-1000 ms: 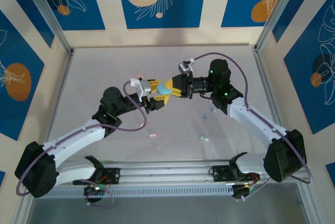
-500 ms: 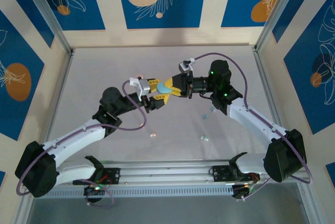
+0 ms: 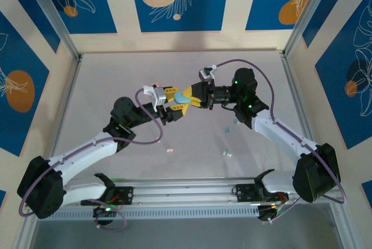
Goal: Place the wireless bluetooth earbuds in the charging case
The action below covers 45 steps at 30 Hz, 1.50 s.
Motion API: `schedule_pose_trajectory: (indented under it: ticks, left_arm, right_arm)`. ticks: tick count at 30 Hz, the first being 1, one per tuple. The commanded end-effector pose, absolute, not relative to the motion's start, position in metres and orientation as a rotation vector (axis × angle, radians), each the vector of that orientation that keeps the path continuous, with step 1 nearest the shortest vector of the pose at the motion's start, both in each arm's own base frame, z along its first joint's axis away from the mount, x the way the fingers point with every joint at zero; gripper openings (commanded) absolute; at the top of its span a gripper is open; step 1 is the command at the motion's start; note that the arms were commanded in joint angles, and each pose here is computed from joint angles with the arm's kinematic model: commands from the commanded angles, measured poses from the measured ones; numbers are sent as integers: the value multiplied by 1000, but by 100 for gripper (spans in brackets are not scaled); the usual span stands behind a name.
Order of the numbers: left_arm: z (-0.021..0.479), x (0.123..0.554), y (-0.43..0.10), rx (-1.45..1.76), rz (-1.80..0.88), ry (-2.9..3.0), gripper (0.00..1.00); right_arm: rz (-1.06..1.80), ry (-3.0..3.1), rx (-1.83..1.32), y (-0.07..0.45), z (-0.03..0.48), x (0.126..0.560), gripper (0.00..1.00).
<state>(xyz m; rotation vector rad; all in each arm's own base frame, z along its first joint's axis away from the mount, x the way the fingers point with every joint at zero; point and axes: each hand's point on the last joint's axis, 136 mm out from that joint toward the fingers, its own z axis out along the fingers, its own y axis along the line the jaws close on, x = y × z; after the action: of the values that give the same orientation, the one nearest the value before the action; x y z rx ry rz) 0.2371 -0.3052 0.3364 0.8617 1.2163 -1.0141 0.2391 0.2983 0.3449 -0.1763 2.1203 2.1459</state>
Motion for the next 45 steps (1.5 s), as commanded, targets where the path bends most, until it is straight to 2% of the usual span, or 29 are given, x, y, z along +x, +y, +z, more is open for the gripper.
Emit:
schedule_pose_trajectory:
  ticks: [1,8,17,20,25,37,45]
  left_arm:
    - [346,232,-308,876,-1021,1174,56]
    - [350,232,-308,871,-1022,1164,52]
    - [351,232,-306,862,-1026,1158,59]
    - [351,231,-307,865,-1028,1162,57]
    - [350,232,-308,865,-1032,1166,48]
    - [350,233,-308,857,-1041,1167,53]
    - [349,233,-309,865,-1041,1171,41]
  right_arm:
    - [2154,2092,-192,296,351,235,21]
    - [2153,2102,-179,297,348,236,21]
    - [2149,2101,-181,297,347,236,21]
    - [2149,2099,-182,297,347,236,21]
    - [2149,2099,-183,297,347,236,21]
    - [2142,2096,-184,296,346,236,21]
    - [2137,2094,-186,296,345,237,22]
